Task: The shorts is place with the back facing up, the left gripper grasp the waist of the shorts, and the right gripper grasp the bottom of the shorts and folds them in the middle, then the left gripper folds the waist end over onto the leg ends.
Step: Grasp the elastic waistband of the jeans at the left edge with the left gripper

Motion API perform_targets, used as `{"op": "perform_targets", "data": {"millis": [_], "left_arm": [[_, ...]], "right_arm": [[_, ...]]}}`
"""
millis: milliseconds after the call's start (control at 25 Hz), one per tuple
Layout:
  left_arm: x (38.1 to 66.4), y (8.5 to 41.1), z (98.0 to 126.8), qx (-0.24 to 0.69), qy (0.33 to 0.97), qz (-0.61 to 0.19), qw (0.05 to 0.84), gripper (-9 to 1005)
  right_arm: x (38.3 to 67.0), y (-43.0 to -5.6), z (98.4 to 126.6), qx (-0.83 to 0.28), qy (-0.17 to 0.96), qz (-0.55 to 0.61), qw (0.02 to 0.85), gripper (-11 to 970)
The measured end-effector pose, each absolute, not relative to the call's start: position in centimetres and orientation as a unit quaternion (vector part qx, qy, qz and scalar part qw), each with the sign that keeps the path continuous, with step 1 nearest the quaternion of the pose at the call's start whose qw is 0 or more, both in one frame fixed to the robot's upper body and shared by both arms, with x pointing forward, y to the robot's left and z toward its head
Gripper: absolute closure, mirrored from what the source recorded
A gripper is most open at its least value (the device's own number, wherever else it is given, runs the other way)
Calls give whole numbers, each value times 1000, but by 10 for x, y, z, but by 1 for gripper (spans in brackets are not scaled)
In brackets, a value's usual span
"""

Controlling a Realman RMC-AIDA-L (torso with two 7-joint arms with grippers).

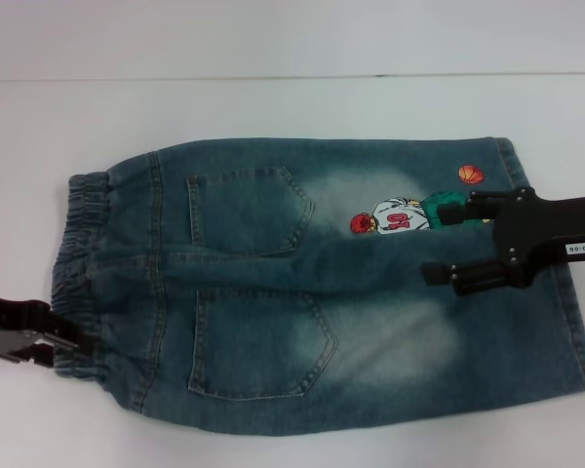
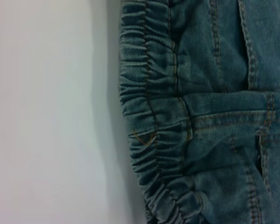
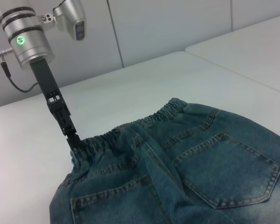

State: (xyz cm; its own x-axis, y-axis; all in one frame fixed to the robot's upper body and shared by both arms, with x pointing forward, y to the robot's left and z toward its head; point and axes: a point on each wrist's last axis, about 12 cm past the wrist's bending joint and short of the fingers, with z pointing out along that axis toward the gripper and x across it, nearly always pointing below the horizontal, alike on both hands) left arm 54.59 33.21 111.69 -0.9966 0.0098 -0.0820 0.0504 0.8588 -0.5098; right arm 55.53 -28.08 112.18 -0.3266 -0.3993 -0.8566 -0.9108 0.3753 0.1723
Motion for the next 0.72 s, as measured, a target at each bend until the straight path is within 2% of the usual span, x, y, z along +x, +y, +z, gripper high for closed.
{"op": "perform_targets", "data": {"millis": [320,720], "left_arm": [[546,331,1116,22,963,-264,40,467],[546,329,1115,27,963,-263,42,864]], "right_arm": [[556,-281,1122,-441,740,340,377,8],[555,-282,1123,-437,741,344,376,9]]}}
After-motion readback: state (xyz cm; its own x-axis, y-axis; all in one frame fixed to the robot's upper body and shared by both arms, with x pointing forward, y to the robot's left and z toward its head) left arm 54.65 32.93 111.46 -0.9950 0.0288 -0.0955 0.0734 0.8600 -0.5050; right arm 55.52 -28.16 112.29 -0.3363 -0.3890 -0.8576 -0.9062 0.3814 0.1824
